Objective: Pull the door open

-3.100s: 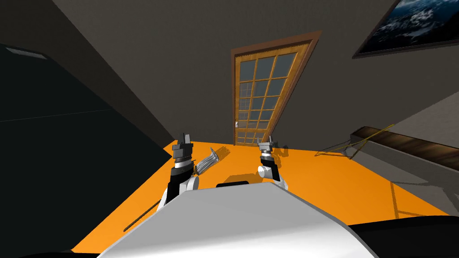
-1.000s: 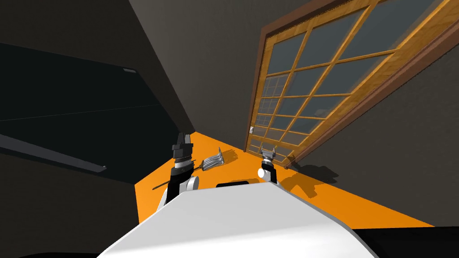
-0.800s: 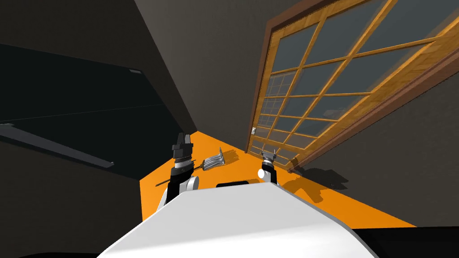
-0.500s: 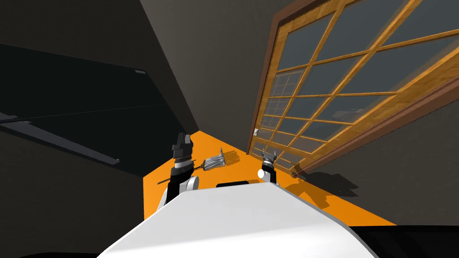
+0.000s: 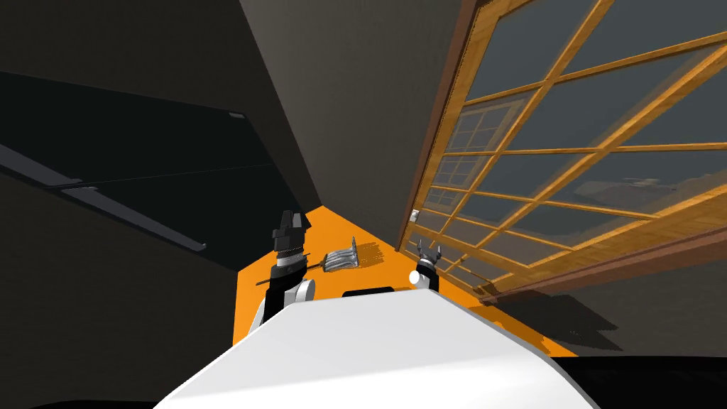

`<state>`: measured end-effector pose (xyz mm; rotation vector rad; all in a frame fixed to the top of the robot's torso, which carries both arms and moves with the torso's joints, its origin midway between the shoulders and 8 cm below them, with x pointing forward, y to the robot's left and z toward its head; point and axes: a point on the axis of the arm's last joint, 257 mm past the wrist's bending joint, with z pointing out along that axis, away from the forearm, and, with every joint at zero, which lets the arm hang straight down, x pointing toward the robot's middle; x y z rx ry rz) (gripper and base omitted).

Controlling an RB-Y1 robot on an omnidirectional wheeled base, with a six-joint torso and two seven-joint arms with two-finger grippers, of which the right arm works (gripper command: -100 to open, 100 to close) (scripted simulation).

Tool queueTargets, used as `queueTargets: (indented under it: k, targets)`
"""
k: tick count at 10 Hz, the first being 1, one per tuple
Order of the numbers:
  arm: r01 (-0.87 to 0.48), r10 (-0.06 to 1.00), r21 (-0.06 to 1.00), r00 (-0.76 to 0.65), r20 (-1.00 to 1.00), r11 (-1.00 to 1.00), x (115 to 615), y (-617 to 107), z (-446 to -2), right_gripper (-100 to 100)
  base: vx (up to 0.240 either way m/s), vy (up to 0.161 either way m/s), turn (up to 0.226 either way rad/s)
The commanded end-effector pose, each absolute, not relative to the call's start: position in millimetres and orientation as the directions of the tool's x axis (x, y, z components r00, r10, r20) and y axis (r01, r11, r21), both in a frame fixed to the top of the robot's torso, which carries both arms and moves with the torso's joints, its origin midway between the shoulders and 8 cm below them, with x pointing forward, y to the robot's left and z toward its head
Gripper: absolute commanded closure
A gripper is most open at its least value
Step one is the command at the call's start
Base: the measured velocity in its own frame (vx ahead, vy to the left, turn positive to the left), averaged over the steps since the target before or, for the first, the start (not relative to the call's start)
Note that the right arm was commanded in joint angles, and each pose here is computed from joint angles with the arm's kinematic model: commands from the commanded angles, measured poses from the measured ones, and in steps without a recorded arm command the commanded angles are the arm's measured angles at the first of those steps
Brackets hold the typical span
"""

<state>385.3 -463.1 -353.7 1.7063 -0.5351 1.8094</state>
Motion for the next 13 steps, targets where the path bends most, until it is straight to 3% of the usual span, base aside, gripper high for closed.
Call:
queueTargets:
  k: [1,10,13]
  targets:
    - [-0.671,0.119,0.086,-0.003,0.993,-0.737,381.6,-468.8,-361.5,-100,0.154,-0.044,0.089]
    - [-0.746,0.001,-0.001,-0.002,1.0,-0.666,351.3,-492.2,-399.3,-100,0.205,-0.049,0.117]
    - [-0.743,0.005,0.003,-0.001,1.0,-0.669,353.4,-491.4,-396.8,-100,-0.076,-0.006,0.01]
